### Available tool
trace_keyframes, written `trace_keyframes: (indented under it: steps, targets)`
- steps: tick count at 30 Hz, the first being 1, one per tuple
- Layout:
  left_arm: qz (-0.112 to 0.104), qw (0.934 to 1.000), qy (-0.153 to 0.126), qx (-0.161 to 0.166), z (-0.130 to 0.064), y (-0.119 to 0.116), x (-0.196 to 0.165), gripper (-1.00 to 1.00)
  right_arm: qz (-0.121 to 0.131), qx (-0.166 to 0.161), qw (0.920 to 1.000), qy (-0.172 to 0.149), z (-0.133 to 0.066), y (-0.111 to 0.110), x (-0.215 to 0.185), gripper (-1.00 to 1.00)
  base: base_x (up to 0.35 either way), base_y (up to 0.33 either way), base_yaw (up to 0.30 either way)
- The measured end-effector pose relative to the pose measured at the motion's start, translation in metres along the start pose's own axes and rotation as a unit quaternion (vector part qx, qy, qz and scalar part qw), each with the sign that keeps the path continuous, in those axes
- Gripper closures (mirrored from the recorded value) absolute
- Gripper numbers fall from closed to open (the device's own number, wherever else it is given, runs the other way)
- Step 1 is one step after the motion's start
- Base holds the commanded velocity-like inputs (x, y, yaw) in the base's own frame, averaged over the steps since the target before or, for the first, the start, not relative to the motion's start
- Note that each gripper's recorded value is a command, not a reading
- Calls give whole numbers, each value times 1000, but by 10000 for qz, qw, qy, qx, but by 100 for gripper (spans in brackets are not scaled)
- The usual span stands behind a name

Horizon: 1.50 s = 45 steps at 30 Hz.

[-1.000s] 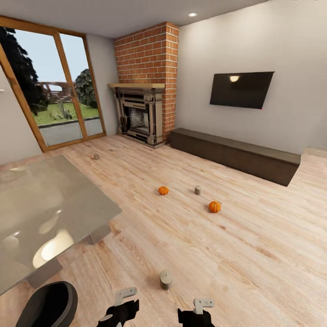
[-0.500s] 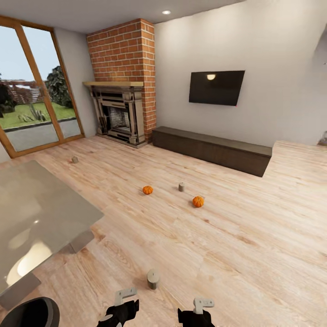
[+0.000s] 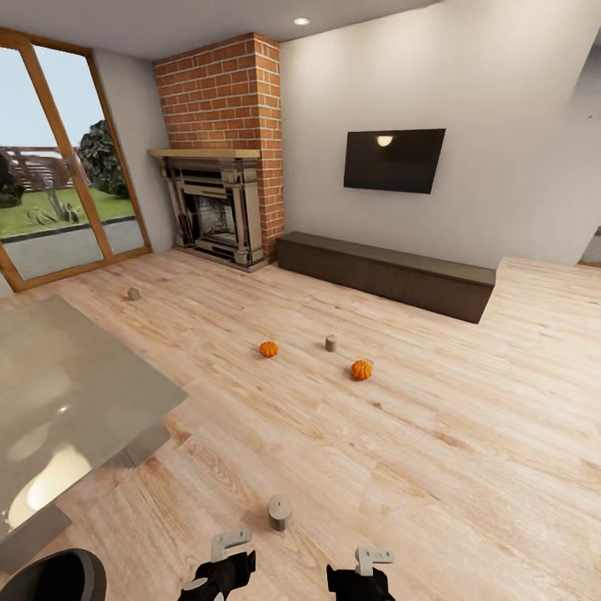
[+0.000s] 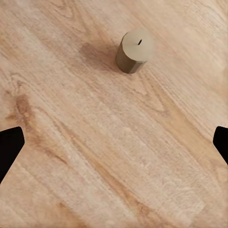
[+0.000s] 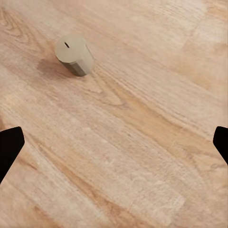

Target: Place each of the two pumpkins and all three candles from the living room inside a cabinet in the living room (use any cabinet), then make sure every cabinet is closed, and position the cauldron so it is next to a table in the living room.

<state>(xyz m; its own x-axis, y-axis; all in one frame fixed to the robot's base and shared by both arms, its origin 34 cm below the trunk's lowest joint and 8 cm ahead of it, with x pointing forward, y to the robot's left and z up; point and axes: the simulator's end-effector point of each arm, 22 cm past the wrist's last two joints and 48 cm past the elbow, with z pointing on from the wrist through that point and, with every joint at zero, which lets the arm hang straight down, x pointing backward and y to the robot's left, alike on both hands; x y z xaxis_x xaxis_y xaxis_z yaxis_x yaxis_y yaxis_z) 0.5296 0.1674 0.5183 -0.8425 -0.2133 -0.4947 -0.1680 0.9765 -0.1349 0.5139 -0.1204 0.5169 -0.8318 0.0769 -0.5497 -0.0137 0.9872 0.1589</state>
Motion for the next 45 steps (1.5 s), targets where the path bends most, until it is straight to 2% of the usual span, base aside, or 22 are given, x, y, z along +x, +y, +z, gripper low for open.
trace_keyframes:
  steps: [23,32,45]
  targets:
    - [18,10000,-39,14,-2,-1,-3,-100,-21,-23,10000,14,-2,1,-2,-100,191,-189,-209]
    - [22,10000,-40,14,-2,-1,-3,-100,-14,-21,10000,-37,-2,1,-5,-100,122,-308,-55]
    - [25,10000,-31,8,-2,-1,-3,-100,-8,-20,10000,-3,-2,1,-3,-100,182,-290,-264]
